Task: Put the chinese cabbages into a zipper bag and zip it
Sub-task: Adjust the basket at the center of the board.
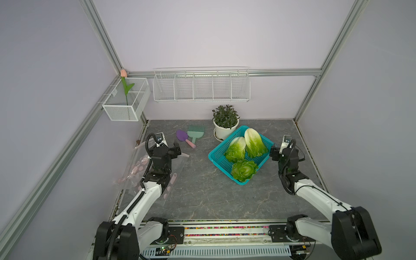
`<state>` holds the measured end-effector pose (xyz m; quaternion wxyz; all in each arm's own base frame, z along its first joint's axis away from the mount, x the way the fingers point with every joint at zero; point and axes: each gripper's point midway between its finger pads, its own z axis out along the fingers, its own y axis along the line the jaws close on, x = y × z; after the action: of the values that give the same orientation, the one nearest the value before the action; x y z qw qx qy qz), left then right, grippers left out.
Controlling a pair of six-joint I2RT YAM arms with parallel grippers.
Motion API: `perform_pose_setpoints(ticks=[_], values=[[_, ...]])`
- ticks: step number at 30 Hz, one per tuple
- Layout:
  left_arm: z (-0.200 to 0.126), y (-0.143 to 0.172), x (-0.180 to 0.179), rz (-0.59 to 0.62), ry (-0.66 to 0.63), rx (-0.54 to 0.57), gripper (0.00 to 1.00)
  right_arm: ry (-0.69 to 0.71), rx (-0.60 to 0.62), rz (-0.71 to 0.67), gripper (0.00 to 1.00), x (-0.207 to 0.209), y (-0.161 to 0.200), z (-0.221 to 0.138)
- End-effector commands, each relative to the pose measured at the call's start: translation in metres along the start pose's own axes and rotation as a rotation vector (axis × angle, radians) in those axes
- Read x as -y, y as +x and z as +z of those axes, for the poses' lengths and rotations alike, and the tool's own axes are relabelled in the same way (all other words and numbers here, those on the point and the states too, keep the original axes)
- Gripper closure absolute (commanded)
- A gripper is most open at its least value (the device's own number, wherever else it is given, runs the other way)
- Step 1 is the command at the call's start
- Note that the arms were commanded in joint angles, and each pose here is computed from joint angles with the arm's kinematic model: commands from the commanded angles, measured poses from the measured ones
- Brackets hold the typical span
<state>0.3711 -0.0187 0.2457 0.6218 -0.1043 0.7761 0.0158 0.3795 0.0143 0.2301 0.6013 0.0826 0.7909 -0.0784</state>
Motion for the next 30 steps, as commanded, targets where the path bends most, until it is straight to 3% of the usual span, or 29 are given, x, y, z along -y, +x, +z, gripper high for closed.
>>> perform_pose_setpoints(ticks=[1, 3, 5, 7, 11, 19, 25, 30], values=[[-0.019, 0.021, -0.019, -0.133, -0.108, -0.183, 0.01, -0.077, -0.342, 0.121, 0.11, -0.006, 0.054, -0.031], [-0.026, 0.024, -0.015, -0.229, -0.087, -0.237, 0.01, -0.374, -0.353, 0.237, 0.12, -0.044, 0.044, -0.046], [-0.034, 0.03, -0.011, -0.308, -0.046, -0.302, 0.01, -0.481, -0.413, 0.338, 0.08, -0.06, 0.044, -0.057], [-0.038, 0.031, 0.002, -0.353, 0.096, -0.366, 0.0, -0.516, -0.515, 0.355, 0.01, -0.076, 0.05, -0.066], [-0.052, 0.032, 0.005, -0.276, 0.13, -0.459, 0.12, -0.48, -0.671, 0.188, 0.04, -0.109, 0.068, -0.083], [-0.08, 0.053, -0.027, -0.191, -0.045, -0.6, 0.13, -0.486, -0.66, -0.311, 0.02, -0.216, 0.078, -0.108], [-0.076, 0.069, -0.036, -0.201, -0.097, -0.612, 0.13, -0.572, -0.675, -0.487, 0.02, -0.293, 0.108, -0.107], [-0.066, 0.088, -0.038, -0.215, -0.123, -0.645, 0.1, -0.545, -0.709, -0.575, 0.03, -0.312, 0.144, -0.095]])
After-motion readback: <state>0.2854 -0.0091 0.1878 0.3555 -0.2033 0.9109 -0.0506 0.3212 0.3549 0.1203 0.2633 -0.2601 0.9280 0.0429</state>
